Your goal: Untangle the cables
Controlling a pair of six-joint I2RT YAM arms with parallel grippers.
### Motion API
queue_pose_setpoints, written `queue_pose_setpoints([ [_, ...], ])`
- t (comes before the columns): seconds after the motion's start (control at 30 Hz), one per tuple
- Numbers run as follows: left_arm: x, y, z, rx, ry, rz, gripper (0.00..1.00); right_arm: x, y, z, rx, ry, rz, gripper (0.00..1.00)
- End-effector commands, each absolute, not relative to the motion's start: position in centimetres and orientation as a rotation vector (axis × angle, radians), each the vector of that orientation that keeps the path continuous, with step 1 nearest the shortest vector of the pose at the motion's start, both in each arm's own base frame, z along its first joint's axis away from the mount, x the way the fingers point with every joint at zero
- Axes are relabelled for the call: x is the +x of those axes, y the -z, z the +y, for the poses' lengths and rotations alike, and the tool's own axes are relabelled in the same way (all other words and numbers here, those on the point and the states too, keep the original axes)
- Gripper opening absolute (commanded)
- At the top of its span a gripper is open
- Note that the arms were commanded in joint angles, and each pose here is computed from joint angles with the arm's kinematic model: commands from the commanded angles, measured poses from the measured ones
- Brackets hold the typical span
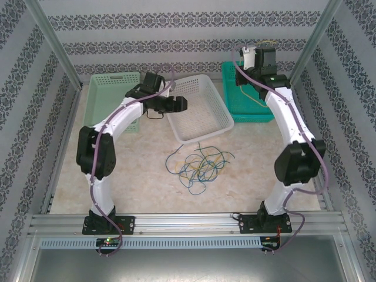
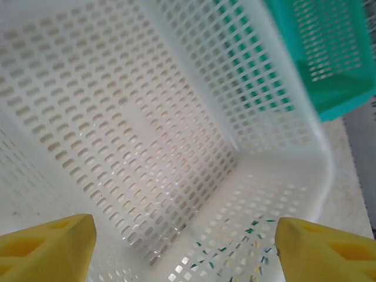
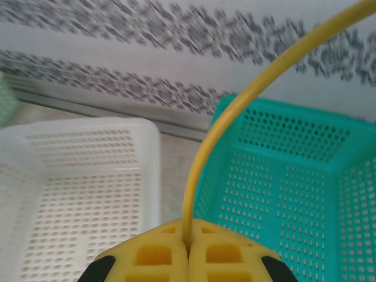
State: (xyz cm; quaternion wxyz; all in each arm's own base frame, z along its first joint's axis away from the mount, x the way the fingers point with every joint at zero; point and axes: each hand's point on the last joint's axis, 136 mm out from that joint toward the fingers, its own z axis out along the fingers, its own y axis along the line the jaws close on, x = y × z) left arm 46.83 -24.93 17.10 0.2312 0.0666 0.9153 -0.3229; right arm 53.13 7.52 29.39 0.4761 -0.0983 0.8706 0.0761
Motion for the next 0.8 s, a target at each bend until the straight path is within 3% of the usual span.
queue_pose_setpoints([
  [0.0, 46.2, -16.4, -25.1, 0.17, 0.851, 2.602, 0.77, 55.7, -28.5, 6.8, -0.174, -0.255, 2.122, 0.0],
  [0.3, 46.8, -14.7, -25.5, 0.1, 0.824, 2.638, 0.76, 61.0, -25.0, 4.8, -0.099, -0.285, 2.163, 0.0],
  [0.43, 47.1, -14.1, -24.9, 0.092, 0.761, 2.672, 0.68, 62.6, -23.0, 3.1, 0.002, -0.315, 2.203, 0.0],
  [0.67, 46.8, -15.1, -24.0, 0.053, 0.701, 2.67, 0.67, 64.3, -20.9, 2.2, 0.126, -0.491, 2.244, 0.0],
  [0.77, 46.4, -15.9, -23.7, 0.048, 0.667, 2.663, 0.68, 63.8, -18.6, 2.4, 0.145, -0.509, 2.304, 0.06],
])
